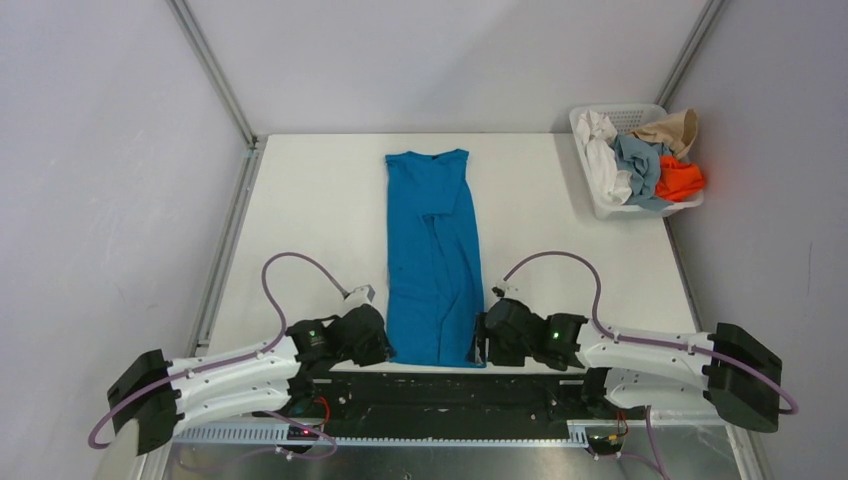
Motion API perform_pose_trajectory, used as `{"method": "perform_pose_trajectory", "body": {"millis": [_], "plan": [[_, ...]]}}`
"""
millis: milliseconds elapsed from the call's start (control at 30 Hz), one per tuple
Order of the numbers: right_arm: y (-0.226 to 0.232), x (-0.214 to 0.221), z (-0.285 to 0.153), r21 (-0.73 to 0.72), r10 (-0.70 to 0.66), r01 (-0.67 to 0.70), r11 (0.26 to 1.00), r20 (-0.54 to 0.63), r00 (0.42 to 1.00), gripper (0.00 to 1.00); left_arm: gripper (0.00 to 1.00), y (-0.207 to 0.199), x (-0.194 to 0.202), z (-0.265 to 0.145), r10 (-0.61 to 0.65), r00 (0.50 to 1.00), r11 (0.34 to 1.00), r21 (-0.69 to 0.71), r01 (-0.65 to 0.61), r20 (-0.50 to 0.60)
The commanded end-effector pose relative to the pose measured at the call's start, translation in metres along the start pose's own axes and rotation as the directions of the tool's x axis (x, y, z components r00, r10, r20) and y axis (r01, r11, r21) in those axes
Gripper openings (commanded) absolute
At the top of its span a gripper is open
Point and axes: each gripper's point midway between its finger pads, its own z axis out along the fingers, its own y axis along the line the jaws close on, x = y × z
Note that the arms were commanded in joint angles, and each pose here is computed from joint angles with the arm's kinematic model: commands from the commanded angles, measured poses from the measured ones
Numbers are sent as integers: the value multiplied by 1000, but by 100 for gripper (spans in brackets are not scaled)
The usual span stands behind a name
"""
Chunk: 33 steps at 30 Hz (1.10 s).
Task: Fold and stack the t-shirts
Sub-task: Grab the bottom of the folded rectangular tshirt with both arms
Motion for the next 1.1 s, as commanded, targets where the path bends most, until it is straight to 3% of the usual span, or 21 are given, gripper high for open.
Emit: {"method": "perform_pose_trajectory", "body": {"millis": [0, 67, 233, 300, 333, 400, 600, 733, 933, 1067], "plan": [[2, -7, 12, 3, 60, -61, 998, 59, 996, 64, 21, 22, 15, 2, 18, 998, 997, -80, -22, -53], [-4, -4, 16, 31, 67, -69, 997, 60, 996, 58, 12, 25, 17, 3, 21, 998, 996, -88, -26, -55], [-18, 1, 25, 78, 90, -96, 992, 78, 993, 38, 2, 28, 21, 4, 28, 997, 994, -107, -36, -77], [-15, 5, 25, 58, 83, -87, 994, 70, 994, 22, 0, 26, 23, 4, 30, 995, 993, -108, -40, -92], [-13, 8, 24, 49, 76, -79, 996, 60, 995, 9, 0, 24, 25, 3, 31, 994, 994, -101, -41, -103], [-10, 17, 20, 40, 67, -69, 997, 39, 997, 0, 0, 17, 28, 0, 31, 993, 997, -72, -39, -110], [-21, 35, -1, 72, 80, -83, 994, 49, 996, 0, 0, -3, 42, -19, 50, 992, 999, 5, -50, -118], [-14, 30, -8, 17, 74, -76, 997, 72, 995, 0, 0, -14, 39, -32, 55, 993, 998, 41, -51, -103], [10, 14, -17, -109, 38, -28, 994, 92, 995, 0, 0, -47, 7, -50, 106, 994, 987, 120, -108, 21], [25, -18, -24, -196, 59, -32, 980, 133, 989, 0, 0, -61, -29, -55, 120, 984, 987, 92, -132, 130]]}}
